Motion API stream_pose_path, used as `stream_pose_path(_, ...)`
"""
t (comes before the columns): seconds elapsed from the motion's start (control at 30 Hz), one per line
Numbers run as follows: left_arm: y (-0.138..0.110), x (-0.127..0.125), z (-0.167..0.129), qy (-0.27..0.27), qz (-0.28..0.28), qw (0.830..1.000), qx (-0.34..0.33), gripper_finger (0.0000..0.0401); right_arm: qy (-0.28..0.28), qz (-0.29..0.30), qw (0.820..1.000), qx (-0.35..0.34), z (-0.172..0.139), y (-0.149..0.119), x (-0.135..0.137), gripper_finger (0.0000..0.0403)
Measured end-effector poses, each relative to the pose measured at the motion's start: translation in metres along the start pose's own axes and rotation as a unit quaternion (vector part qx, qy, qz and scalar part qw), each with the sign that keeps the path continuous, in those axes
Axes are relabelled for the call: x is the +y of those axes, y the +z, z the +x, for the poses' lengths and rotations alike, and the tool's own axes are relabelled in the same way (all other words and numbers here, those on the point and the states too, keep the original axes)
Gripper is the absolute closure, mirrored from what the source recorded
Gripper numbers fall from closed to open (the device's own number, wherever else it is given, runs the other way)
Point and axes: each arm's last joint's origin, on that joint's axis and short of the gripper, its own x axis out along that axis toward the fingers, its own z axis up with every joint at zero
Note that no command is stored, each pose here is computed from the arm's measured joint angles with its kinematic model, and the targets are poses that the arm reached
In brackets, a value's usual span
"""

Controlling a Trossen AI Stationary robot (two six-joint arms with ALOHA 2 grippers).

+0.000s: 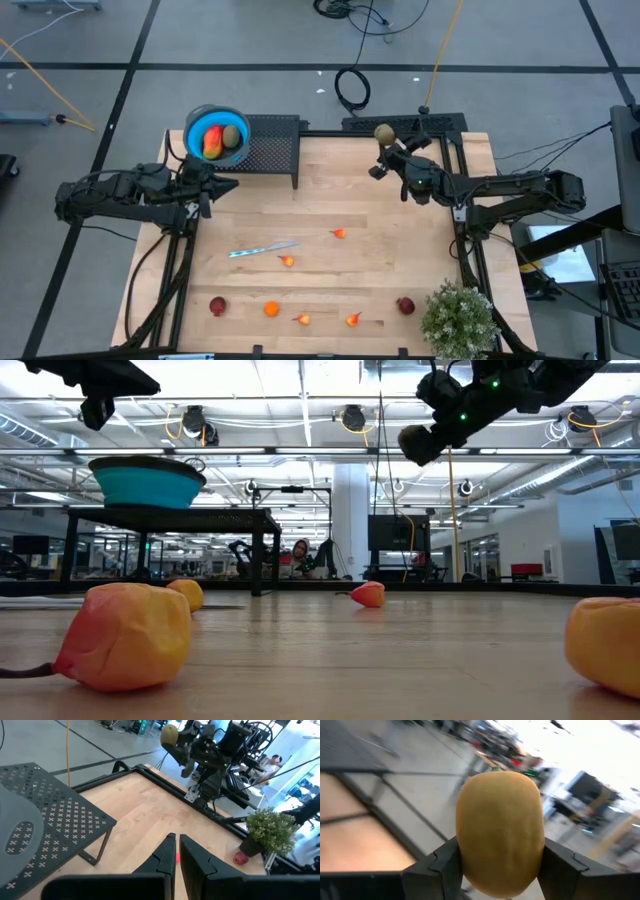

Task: Pick & Place Fruit
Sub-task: Put the kiwi into the blue strainer bowl on the shelf

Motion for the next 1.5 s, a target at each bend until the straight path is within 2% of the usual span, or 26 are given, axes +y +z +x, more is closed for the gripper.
stream_pose_path(0.2,0.001,-0.003,0.01,0.001,0.001,1.0,0.003,0.038,0.137,0.085,0.986,-0.036,-0.001,0.001,0.008,0.0214)
stream_pose_path(0.33,0.003,-0.008,0.02,-0.003,0.02,1.0,-0.002,0.038,0.232,0.133,0.963,-0.039,-0.003,0.001,0.014,0.0213)
stream_pose_path(0.53,0.007,-0.016,0.038,-0.013,0.062,0.998,-0.024,0.038,0.398,0.215,0.891,-0.04,-0.009,0.004,0.021,0.0215)
stream_pose_path(0.77,0.013,-0.027,0.059,-0.042,0.096,0.993,-0.057,0.038,0.528,0.295,0.796,-0.016,-0.016,0.008,0.024,0.0214)
stream_pose_path(0.97,0.015,-0.036,0.077,-0.082,0.098,0.989,-0.078,0.038,0.593,0.353,0.724,-0.011,-0.02,0.016,0.022,0.0215)
stream_pose_path(1.13,0.012,-0.043,0.093,-0.102,0.095,0.986,-0.088,0.038,0.618,0.387,0.683,-0.038,-0.022,0.026,0.018,0.0214)
stream_pose_path(1.27,0.01,-0.05,0.103,-0.121,0.089,0.983,-0.104,0.038,0.631,0.406,0.658,-0.061,-0.024,0.032,0.014,0.0215)
stream_pose_path(1.5,0.012,-0.063,0.121,-0.127,0.087,0.982,-0.107,0.038,0.633,0.426,0.64,-0.085,-0.025,0.038,0.009,0.0215)
